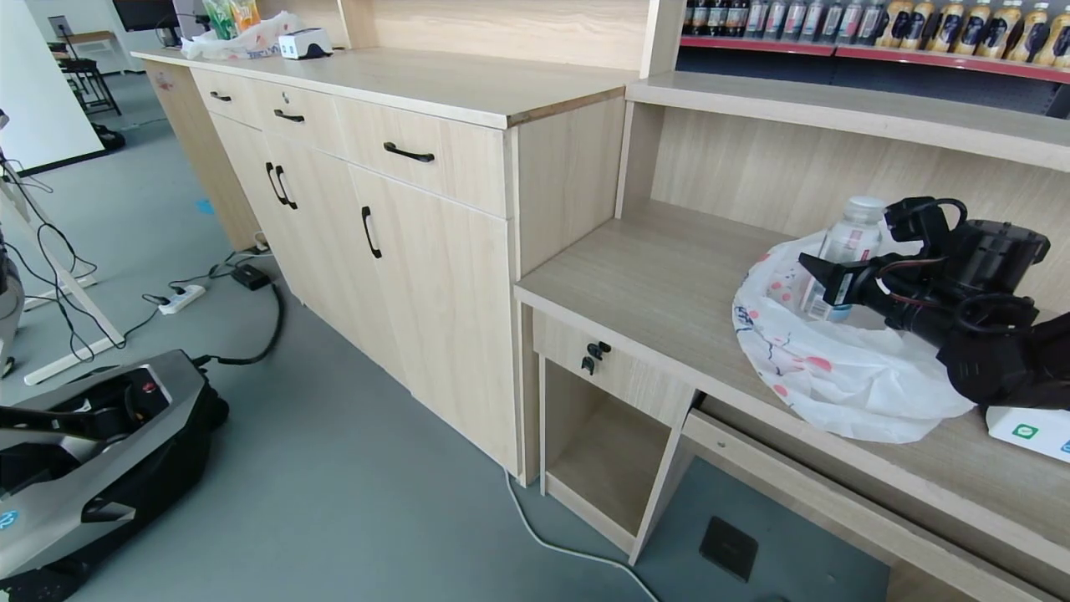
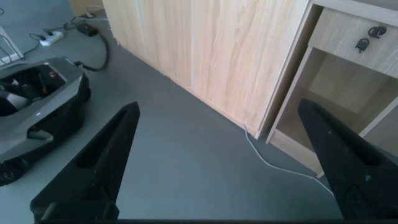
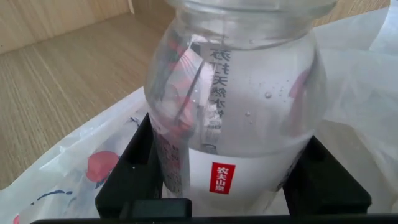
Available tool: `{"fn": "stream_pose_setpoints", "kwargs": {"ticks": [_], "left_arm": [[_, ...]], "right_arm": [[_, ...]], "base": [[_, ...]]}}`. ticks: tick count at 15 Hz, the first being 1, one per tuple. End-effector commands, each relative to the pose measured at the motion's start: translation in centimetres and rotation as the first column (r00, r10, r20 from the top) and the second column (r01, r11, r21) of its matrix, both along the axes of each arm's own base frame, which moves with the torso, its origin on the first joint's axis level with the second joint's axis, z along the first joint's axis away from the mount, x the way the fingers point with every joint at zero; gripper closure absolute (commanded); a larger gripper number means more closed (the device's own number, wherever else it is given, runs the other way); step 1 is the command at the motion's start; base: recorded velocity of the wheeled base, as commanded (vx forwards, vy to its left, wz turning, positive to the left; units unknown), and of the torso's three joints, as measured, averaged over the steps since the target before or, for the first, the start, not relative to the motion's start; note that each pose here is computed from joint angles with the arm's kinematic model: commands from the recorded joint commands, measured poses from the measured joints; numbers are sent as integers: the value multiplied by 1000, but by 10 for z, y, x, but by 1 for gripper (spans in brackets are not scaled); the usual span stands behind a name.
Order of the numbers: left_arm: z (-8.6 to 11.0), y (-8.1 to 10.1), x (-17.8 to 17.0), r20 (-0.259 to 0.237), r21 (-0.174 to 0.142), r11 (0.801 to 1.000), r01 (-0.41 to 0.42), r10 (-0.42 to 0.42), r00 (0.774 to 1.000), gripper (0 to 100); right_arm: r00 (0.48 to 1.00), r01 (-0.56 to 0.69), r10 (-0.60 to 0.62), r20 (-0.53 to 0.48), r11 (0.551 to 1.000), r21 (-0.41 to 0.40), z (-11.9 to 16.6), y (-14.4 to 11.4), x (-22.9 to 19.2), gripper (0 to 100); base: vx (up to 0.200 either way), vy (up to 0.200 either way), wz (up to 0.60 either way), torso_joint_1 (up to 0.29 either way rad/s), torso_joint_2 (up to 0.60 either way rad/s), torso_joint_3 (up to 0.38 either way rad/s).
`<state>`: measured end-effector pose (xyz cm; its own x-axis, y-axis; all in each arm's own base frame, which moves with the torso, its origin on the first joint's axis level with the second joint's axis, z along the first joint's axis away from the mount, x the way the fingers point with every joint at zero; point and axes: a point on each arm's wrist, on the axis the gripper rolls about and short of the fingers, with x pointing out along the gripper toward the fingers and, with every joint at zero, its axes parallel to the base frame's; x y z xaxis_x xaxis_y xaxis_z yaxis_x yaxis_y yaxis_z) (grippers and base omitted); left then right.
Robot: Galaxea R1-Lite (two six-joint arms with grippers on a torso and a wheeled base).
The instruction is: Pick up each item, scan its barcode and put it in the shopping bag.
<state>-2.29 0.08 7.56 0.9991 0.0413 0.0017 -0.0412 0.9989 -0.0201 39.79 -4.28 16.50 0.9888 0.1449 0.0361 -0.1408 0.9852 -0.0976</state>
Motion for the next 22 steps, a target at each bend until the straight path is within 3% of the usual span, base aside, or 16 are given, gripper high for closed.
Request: {"fn": "stream_pose_setpoints", "kwargs": {"ticks": [1,10,11,14,16,18,22], "left_arm": [[0,0,0,0,0,1000,0,0,1000,0],[0,0,0,0,0,1000,-2,2,1000,0],[0,0,0,0,0,1000,0,0,1000,0],[0,0,0,0,0,1000,-2,2,1000,0],[0,0,0,0,0,1000,0,0,1000,0],[0,0,0,0,0,1000,0,0,1000,0],[0,0,0,0,0,1000,-2,2,1000,0]], "right_arm": [[1000,6,-6,-14,1000,1,-3,-2,0,100],[999,-25,25,-34,1000,3,-5,-1,-7,100],[999,-25,25,-34,1000,3,-5,-1,-7,0],[998,-67,67,2,998,-13,16,3,-17,0],[984,-134,148,96,982,-135,66,15,-46,0],[973,-110,156,169,960,-257,101,20,-85,0],[931,-162,263,253,919,-359,134,24,-113,0]], "base": [[0,0,0,0,0,0],[0,0,0,0,0,0],[0,0,0,0,0,0],[0,0,0,0,0,0],[0,0,0,0,0,0],[0,0,0,0,0,0],[0,0,0,0,0,0]]}}
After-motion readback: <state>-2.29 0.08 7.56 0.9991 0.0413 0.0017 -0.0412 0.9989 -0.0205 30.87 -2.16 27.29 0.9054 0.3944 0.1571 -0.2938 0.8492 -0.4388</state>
